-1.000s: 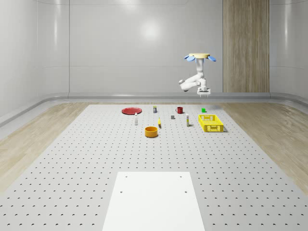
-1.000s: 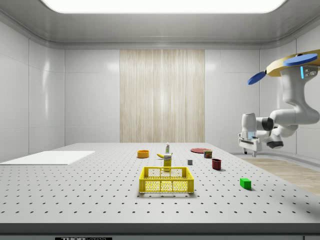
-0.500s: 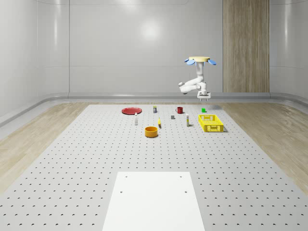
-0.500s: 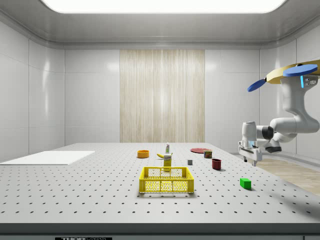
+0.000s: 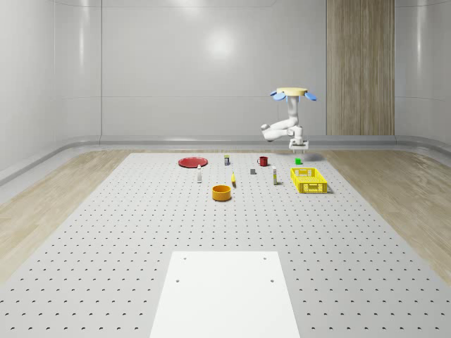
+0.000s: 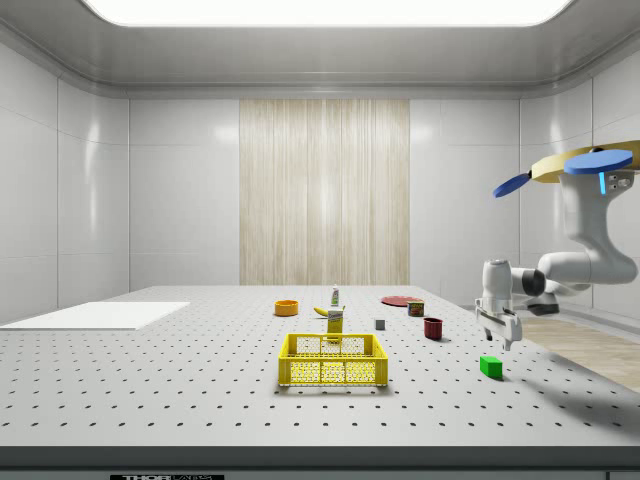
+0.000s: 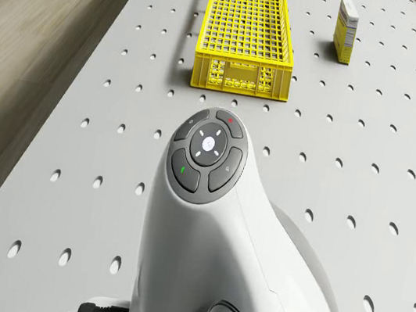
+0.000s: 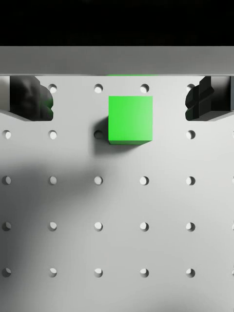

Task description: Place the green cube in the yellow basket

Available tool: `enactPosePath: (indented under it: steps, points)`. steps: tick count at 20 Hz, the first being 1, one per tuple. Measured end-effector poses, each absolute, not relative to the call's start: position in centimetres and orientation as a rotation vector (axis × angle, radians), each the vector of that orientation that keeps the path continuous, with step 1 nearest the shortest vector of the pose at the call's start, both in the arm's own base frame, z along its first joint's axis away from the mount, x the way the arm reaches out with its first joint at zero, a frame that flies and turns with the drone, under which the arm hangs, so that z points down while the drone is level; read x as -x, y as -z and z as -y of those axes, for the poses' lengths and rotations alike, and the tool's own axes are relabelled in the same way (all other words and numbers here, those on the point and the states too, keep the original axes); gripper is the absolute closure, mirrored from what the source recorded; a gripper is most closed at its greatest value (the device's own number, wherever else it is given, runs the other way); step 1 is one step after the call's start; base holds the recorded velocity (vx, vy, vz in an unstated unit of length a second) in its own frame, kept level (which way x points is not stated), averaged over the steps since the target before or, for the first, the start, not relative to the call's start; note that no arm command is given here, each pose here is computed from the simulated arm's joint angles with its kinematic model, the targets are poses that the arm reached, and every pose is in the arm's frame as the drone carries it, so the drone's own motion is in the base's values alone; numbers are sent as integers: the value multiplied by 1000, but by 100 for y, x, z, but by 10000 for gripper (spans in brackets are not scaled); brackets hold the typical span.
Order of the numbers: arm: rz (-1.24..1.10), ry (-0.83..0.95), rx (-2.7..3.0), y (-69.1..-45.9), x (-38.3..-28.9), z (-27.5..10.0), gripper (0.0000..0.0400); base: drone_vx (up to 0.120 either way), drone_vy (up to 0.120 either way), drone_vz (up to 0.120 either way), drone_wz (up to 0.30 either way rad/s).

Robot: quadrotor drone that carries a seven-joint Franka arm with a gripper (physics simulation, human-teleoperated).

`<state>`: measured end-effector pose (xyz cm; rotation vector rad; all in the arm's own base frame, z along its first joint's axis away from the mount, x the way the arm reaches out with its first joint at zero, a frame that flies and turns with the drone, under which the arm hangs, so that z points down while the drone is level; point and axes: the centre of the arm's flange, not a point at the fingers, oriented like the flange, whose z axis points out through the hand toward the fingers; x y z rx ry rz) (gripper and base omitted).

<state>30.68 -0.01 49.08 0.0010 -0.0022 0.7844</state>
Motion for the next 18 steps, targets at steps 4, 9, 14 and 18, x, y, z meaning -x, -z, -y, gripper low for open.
enactPosePath:
  steps: [4,9,14,18]
  points:
    - [2,-784,-1,-4907,-3068,2,0,50,0,-120,0]
    - [2,-785,-1,-4907,-3068,1,0,16,-16,-32,0]
    - [2,-785,-1,-5009,-3068,2,0,0,0,0,0]
    - [2,-785,-1,-5128,-3068,1,0,0,0,0,0]
